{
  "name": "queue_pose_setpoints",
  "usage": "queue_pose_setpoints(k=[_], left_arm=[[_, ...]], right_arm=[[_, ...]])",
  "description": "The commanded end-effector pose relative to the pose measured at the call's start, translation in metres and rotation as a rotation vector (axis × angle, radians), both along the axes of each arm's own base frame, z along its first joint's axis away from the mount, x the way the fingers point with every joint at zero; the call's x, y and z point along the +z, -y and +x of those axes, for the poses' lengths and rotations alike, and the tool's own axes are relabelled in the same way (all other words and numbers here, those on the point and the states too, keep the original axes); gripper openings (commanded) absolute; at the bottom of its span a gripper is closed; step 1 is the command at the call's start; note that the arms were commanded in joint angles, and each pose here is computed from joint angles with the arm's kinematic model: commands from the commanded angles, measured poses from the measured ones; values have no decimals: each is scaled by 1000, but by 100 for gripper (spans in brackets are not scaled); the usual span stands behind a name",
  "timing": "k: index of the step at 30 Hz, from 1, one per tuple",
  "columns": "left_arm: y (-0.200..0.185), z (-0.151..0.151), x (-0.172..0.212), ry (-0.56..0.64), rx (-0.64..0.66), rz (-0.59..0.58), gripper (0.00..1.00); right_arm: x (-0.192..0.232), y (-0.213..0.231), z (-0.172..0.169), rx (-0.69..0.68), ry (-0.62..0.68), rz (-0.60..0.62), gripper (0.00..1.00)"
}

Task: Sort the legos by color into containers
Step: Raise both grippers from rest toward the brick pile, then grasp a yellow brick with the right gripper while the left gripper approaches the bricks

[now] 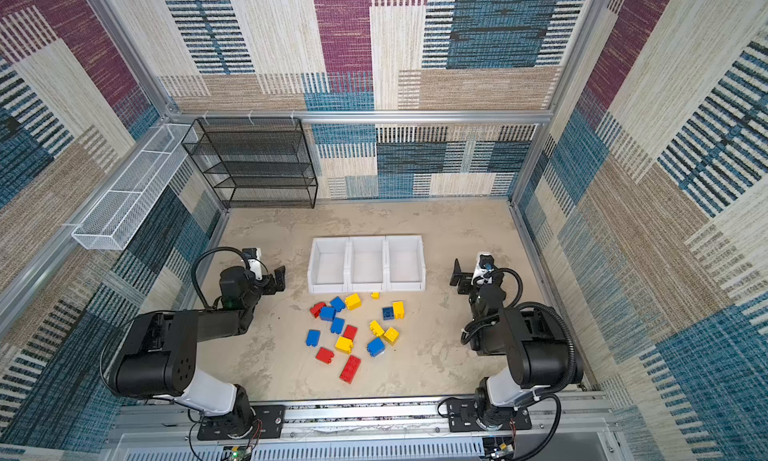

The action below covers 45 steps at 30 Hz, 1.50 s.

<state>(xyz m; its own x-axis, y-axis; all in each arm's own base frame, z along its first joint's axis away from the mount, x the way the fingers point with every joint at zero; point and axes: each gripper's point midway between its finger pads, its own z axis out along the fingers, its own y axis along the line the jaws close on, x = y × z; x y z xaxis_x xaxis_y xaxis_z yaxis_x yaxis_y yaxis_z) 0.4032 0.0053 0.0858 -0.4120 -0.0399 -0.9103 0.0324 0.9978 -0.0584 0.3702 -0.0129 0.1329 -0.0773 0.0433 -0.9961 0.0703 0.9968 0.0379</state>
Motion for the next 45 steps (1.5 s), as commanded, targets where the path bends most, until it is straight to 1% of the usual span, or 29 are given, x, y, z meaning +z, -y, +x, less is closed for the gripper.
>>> queue_pose_setpoints(k=[1,29,30,32,34,37,38,40,42,45], left_arm=[[0,2,7,29,-8,22,99],[-1,2,7,26,-8,21,99],[-1,1,8,29,-7,21,99],[-5,-1,22,37,24,27,99],[-10,-9,38,-60,67,0,99],[-11,-21,69,-126,136,-70,99],[-12,-28,73,-144,169,-97,99],[-7,-42,77,-172,195,-138,99],[4,-59,80,-204,177,-163,99],[36,-86,85,-234,44,-217,99]], right_arm=[[13,-1,1,6,49,1,100],[12,-1,1,5,48,3,100],[12,-1,0,6,50,3,100],[21,-2,1,11,60,-2,100],[26,-9,12,33,-15,-3,100],[38,-32,25,110,-137,34,100],[39,-43,23,125,-182,43,99],[46,-69,16,176,-240,63,100],[46,-91,2,211,-309,91,100],[34,-118,-26,244,-439,136,100]])
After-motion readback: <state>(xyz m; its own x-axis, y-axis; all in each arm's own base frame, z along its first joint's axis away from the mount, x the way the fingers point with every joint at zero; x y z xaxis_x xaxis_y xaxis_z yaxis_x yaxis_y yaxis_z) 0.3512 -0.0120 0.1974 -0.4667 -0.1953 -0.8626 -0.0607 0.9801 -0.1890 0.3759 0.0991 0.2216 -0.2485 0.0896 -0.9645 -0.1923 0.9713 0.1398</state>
